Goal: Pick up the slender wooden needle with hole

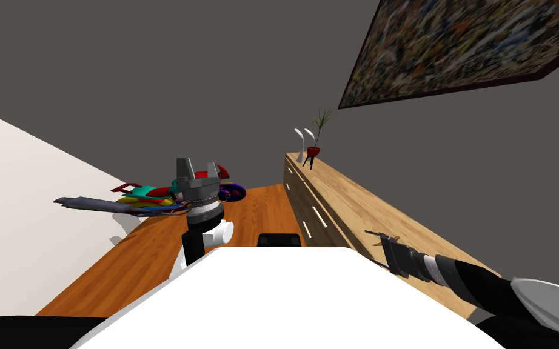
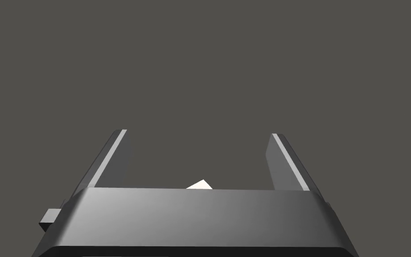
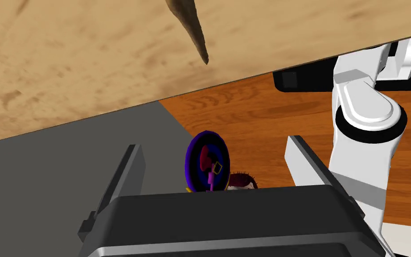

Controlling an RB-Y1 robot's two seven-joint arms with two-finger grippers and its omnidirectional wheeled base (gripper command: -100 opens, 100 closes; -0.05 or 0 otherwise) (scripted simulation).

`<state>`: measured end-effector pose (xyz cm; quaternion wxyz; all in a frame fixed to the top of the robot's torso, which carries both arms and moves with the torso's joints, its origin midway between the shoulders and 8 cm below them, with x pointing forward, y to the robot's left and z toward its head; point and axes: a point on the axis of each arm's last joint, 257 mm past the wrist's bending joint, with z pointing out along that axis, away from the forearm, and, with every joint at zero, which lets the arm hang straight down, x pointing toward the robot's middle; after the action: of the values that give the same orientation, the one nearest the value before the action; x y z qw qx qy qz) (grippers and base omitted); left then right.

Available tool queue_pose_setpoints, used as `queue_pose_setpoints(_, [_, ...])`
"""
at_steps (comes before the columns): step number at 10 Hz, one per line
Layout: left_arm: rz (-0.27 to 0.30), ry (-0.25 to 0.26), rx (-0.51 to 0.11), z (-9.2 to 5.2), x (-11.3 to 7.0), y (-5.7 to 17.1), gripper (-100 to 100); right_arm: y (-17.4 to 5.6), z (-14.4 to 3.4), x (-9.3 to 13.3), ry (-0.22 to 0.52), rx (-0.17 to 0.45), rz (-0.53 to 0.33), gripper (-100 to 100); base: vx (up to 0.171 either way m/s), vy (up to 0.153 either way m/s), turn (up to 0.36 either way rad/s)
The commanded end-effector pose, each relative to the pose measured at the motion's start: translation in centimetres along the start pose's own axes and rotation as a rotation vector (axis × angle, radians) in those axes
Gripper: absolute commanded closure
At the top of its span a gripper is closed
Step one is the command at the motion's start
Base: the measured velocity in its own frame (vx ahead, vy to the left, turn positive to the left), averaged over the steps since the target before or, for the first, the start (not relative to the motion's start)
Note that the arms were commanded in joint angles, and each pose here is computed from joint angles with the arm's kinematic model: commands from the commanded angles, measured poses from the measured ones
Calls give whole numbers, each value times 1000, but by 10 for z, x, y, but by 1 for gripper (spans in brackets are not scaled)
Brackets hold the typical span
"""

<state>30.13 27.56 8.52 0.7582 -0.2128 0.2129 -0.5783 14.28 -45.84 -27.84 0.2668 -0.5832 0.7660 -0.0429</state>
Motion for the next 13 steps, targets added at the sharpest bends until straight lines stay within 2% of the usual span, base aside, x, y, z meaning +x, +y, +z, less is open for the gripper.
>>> queue_pose_setpoints(1, [0,0,0,0,0,0,0,7,-4,13,36,-34,-40,-100,-28,-70,126])
queue_pose_setpoints(3, [0,0,0,0,0,0,0,19,-14,36,109,-117,-120,-100,-17,-73,251])
queue_pose_setpoints(4, [0,0,0,0,0,0,0,20,-14,39,119,-121,-131,-100,-11,-66,84])
queue_pose_setpoints(6, [0,0,0,0,0,0,0,30,-24,59,181,-196,-200,-100,-13,-60,167])
queue_pose_setpoints(7, [0,0,0,0,0,0,0,30,-24,60,184,-198,-203,-100,-14,-66,76])
queue_pose_setpoints(11, [0,0,0,0,0,0,0,45,-39,90,271,-327,-306,-100,-5,-82,141])
queue_pose_setpoints(12, [0,0,0,0,0,0,0,42,-36,84,258,-303,-289,-100,0,-49,36])
queue_pose_setpoints(13, [0,0,0,0,0,0,0,42,-36,84,260,-308,-292,0,0,-9,-4])
